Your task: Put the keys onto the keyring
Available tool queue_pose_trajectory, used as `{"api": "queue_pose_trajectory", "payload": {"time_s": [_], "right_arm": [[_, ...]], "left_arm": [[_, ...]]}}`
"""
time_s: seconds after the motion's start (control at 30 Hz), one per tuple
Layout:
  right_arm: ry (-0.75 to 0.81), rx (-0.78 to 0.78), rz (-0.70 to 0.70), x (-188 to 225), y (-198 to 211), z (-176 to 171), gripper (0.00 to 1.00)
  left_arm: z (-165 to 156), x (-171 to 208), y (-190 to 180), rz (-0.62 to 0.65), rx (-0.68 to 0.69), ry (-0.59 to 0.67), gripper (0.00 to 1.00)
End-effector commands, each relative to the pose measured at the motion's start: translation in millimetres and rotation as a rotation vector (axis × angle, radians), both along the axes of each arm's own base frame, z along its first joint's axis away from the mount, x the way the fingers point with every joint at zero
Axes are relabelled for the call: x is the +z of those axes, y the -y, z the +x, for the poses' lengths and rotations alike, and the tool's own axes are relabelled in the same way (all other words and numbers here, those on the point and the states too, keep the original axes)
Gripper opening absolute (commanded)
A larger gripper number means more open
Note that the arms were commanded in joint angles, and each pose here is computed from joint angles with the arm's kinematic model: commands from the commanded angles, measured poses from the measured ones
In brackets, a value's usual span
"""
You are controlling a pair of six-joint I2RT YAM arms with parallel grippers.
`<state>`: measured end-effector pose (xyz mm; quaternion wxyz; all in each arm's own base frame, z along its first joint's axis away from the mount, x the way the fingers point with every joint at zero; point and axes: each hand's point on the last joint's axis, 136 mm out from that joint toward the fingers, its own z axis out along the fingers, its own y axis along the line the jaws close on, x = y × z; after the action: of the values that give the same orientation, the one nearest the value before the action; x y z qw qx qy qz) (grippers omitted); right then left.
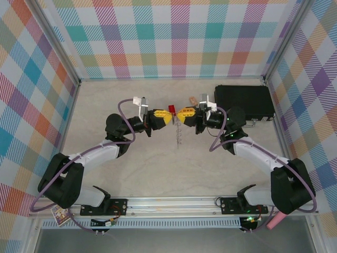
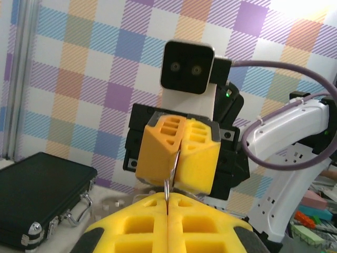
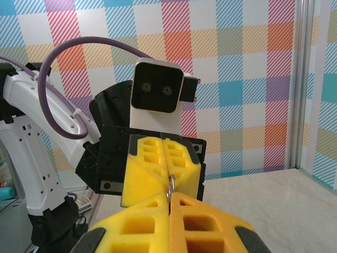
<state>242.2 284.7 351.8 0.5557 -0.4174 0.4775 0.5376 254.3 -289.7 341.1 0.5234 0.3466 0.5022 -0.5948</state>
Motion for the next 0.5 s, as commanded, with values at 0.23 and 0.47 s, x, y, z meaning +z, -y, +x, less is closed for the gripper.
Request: {"api": "queue_pose_trajectory", "payload": {"time_s": [0.23,0.47], "right_arm": [[0.037,0.051,-0.026,5.7,-0.3,-15.6,0.0],[0.025,0.054,-0.029,3.0,-1.1,-13.6,0.0]], "left_arm": [[-10.5,5.8,-0.9,0.067,-0.038,0.081,0.0],[-13.1,9.3,-2.5,0.059,-0.038,0.092,0.0]]}}
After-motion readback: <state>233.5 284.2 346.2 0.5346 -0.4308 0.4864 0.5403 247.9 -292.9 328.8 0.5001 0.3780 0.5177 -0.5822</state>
